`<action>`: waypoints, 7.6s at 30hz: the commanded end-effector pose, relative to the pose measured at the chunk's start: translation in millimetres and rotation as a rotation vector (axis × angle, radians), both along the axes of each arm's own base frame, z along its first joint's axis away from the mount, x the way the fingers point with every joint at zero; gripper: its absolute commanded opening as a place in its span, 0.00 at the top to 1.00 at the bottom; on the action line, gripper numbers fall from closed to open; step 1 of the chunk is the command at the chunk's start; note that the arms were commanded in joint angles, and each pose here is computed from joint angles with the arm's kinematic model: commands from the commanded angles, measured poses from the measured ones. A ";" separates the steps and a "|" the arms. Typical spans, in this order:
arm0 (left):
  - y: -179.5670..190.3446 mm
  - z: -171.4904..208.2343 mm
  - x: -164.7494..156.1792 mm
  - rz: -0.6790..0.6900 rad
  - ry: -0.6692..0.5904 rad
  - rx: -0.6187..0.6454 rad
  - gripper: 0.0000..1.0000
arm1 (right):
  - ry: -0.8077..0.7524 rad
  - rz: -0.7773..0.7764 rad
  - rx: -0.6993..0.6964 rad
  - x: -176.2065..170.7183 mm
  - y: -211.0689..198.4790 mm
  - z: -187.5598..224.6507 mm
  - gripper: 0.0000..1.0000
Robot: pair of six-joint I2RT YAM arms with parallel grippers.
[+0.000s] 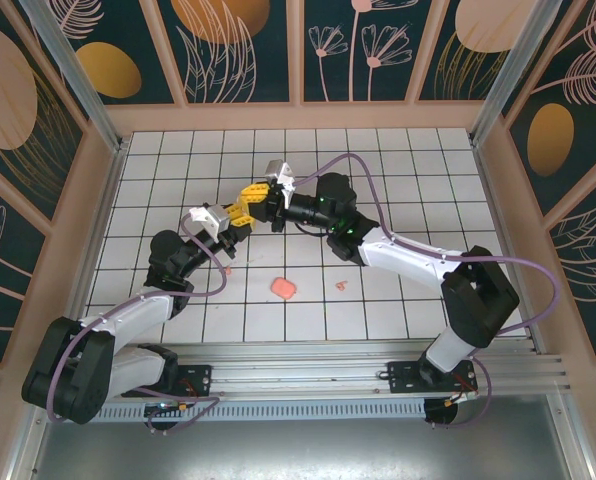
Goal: Insert the wireless bluetooth earbuds into the charging case
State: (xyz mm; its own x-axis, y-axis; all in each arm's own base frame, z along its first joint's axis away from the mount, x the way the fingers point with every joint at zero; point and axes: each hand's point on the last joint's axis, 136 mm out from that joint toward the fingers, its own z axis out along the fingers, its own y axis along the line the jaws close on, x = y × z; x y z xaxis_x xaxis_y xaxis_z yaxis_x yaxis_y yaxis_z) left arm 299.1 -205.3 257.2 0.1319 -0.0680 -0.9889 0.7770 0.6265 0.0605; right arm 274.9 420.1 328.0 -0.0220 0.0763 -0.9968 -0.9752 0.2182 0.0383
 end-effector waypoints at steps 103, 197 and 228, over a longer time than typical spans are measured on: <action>19.4 31.7 7.2 0.142 -0.091 -0.058 0.99 | 0.093 -0.230 0.073 7.7 24.3 -5.6 0.87; -7.4 10.2 -19.6 -0.079 -0.052 0.035 0.97 | 0.315 -0.272 -0.216 35.3 -30.0 1.0 0.31; -6.5 18.2 -17.2 -0.067 -0.068 0.032 0.97 | 0.310 -0.239 -0.372 21.3 -26.0 -32.0 0.34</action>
State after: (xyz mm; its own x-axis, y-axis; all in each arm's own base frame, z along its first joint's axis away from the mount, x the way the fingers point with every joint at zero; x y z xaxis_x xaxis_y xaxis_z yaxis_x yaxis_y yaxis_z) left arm 280.8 -210.7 246.4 0.1041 -0.0231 -0.9943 0.8188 0.5695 0.0725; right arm 306.5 393.4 295.2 -0.3565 -0.2021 -0.9122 -0.8367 0.5034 0.2155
